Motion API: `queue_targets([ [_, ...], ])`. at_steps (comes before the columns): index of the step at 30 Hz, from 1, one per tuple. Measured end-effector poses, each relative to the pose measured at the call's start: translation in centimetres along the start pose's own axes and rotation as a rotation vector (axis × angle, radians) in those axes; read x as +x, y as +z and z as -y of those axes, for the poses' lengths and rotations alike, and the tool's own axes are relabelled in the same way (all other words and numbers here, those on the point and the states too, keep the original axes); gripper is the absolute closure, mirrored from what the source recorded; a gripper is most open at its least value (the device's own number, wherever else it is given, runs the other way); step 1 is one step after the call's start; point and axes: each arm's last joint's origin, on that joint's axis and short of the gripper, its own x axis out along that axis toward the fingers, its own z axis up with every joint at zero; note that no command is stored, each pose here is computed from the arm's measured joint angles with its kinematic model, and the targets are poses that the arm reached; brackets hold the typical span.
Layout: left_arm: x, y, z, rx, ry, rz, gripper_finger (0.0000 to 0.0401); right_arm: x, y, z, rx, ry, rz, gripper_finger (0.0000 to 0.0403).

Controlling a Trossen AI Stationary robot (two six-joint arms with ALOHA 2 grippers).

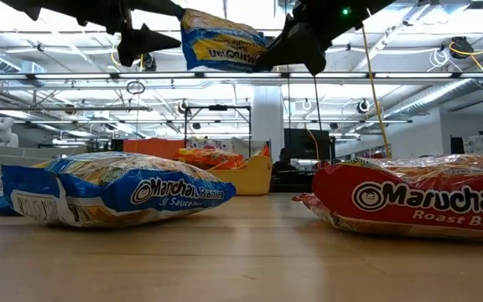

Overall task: Sort Maruchan noodles
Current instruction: Put the top right blue bag into the gray bin

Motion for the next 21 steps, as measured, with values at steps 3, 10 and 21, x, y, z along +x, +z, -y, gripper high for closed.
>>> queue_targets([
  [3, 0.1, 0.0, 0.0, -0.002, 0.016, 0.014, 0.0118, 0.2, 0.2, -0.2, 0.017, -0.009, 0.015, 0.0385],
  [10, 2.0, -0.6, 0.3, 0.005, 0.008, 0.029, 0.0118, 0.9, -0.2, -0.9, 0.005, -0.017, -0.007, 0.0385],
  [21, 4.2, -1.7, 0.9, 0.033, -0.019, 0.067, 0.0118, 0.9, -0.1, -0.6, 0.023, -0.094, -0.038, 0.0385],
])
